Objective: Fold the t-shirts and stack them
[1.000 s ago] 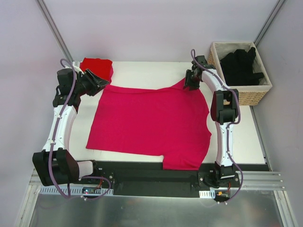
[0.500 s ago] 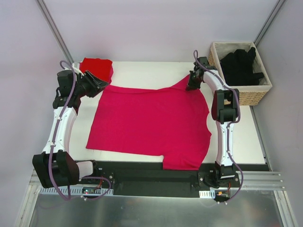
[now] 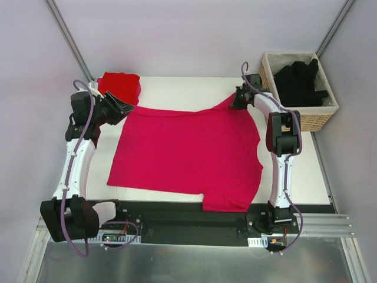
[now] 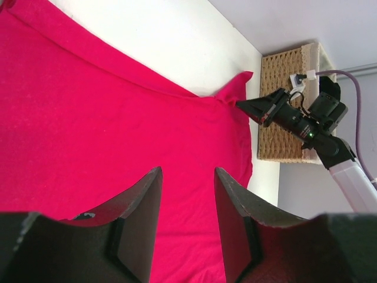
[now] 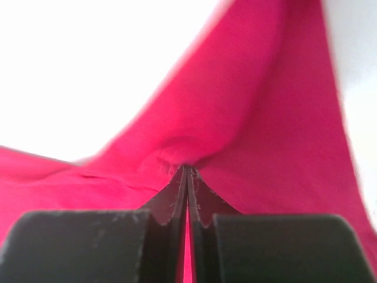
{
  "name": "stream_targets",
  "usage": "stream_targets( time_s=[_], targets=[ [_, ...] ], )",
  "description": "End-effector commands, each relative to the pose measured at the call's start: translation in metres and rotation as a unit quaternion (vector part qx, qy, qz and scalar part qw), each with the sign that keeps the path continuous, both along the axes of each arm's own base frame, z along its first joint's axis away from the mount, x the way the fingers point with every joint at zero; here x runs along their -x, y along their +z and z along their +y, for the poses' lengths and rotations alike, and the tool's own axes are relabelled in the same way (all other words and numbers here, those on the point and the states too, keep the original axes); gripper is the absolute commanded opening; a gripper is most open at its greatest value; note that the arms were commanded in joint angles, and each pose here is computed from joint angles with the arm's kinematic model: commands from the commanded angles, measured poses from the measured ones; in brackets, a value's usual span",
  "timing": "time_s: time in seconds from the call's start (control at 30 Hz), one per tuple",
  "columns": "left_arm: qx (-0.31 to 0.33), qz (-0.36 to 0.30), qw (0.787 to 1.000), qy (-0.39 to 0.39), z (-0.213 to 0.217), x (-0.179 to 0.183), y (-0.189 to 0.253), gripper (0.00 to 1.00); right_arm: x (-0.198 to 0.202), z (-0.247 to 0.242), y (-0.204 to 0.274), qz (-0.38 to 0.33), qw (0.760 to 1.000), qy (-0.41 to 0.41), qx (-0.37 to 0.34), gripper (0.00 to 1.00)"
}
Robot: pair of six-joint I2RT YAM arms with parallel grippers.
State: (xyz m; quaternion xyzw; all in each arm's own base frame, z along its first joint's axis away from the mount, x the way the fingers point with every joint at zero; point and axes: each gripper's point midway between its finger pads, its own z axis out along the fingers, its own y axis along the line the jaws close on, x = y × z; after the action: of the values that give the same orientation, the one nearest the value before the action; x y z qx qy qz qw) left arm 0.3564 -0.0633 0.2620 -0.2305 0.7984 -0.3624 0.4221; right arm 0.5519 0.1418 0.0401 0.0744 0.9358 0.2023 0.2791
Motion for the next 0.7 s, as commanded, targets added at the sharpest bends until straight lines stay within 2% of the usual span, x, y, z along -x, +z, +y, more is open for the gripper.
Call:
stream_targets(
  time_s=[0.0, 0.03, 0.1, 0.13, 0.2, 0.27, 0.4, 0.5, 0.53, 0.57, 0.6, 0.67],
  targets=[
    [-0.004, -0.022, 1.000, 0.012, 0.001, 0.009, 0.012, 0.40, -0.040, 0.038, 0.082, -0.148, 0.981, 0.035, -0.117, 0.06],
    [-0.007, -0.026, 1.000, 0.016, 0.002, 0.012, 0.014, 0.40, -0.050, 0.049, 0.092, -0.184, 0.970, 0.055, -0.152, 0.06],
    [-0.009, -0.020, 1.000, 0.019, 0.003, 0.016, 0.011, 0.40, -0.059, 0.061, 0.101, -0.210, 0.956, 0.065, -0.195, 0.10],
    [-0.009, -0.017, 1.000, 0.022, 0.003, 0.017, 0.010, 0.40, -0.069, 0.071, 0.106, -0.227, 0.941, 0.069, -0.240, 0.11],
    [-0.011, -0.014, 0.999, 0.028, 0.005, 0.022, 0.009, 0.40, -0.078, 0.080, 0.112, -0.235, 0.926, 0.070, -0.285, 0.18],
    [-0.014, -0.015, 0.999, 0.036, 0.007, 0.024, 0.010, 0.40, -0.092, 0.089, 0.117, -0.239, 0.908, 0.068, -0.337, 0.19],
    [-0.016, -0.007, 0.999, 0.049, 0.009, 0.031, 0.006, 0.39, -0.107, 0.093, 0.127, -0.267, 0.887, 0.052, -0.373, 0.10],
    [-0.016, -0.003, 0.998, 0.058, 0.012, 0.034, 0.004, 0.39, -0.104, 0.091, 0.141, -0.266, 0.888, 0.057, -0.372, 0.11],
    [-0.015, -0.003, 0.998, 0.060, 0.012, 0.035, 0.005, 0.39, -0.099, 0.092, 0.131, -0.235, 0.901, 0.056, -0.360, 0.11],
    [-0.014, -0.002, 0.998, 0.060, 0.012, 0.035, 0.004, 0.39, -0.096, 0.089, 0.129, -0.244, 0.909, 0.071, -0.329, 0.13],
    [-0.015, -0.001, 0.998, 0.061, 0.011, 0.036, 0.003, 0.39, -0.086, 0.086, 0.138, -0.241, 0.917, 0.073, -0.309, 0.24],
    [-0.014, 0.003, 0.998, 0.065, 0.012, 0.037, 0.000, 0.39, -0.077, 0.070, 0.120, -0.205, 0.944, 0.046, -0.254, 0.29]
  ],
)
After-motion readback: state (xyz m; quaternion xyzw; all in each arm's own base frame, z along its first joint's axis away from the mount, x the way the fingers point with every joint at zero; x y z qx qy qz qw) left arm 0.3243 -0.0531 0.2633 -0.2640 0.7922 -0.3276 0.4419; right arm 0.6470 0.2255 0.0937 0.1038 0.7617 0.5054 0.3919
